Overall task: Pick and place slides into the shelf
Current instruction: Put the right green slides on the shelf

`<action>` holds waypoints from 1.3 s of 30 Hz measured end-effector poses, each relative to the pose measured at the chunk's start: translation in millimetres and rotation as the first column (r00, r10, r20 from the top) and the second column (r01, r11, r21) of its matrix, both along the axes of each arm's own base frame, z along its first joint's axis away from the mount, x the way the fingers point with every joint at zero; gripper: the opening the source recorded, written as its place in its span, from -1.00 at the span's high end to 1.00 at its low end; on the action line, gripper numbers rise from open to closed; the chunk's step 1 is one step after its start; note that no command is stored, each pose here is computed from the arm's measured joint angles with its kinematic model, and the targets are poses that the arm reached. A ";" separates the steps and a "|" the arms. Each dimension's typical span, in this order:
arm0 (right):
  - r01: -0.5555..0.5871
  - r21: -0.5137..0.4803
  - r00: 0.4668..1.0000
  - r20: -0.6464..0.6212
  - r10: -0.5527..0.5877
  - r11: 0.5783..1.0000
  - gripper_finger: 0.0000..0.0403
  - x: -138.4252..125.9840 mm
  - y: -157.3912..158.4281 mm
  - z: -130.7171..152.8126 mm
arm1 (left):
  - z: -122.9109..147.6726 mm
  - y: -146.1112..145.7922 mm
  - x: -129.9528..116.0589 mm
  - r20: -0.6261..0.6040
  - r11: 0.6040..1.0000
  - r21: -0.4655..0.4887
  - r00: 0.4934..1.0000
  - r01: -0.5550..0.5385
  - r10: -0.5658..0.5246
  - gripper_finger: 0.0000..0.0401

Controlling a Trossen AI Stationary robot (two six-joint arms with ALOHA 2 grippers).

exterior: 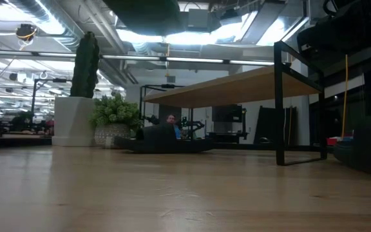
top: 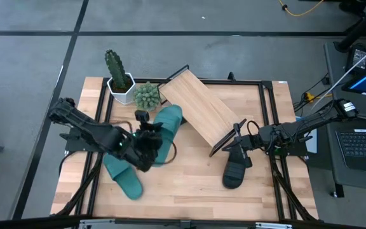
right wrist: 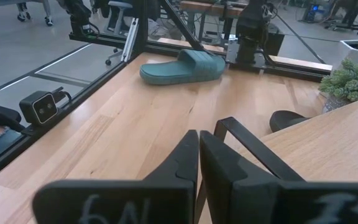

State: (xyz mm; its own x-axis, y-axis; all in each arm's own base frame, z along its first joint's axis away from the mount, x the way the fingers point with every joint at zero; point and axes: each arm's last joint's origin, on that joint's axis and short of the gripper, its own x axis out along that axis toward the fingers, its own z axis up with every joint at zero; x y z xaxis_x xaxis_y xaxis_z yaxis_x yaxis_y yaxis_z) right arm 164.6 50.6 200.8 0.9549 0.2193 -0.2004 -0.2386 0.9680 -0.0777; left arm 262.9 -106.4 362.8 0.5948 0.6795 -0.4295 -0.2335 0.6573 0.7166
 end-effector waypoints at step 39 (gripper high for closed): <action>-0.023 -0.082 0.997 0.072 0.029 0.996 0.91 -1.6 -0.2 5.9 | -36.8 152.1 17.2 0.105 0.952 0.018 0.946 0.307 -0.307 0.99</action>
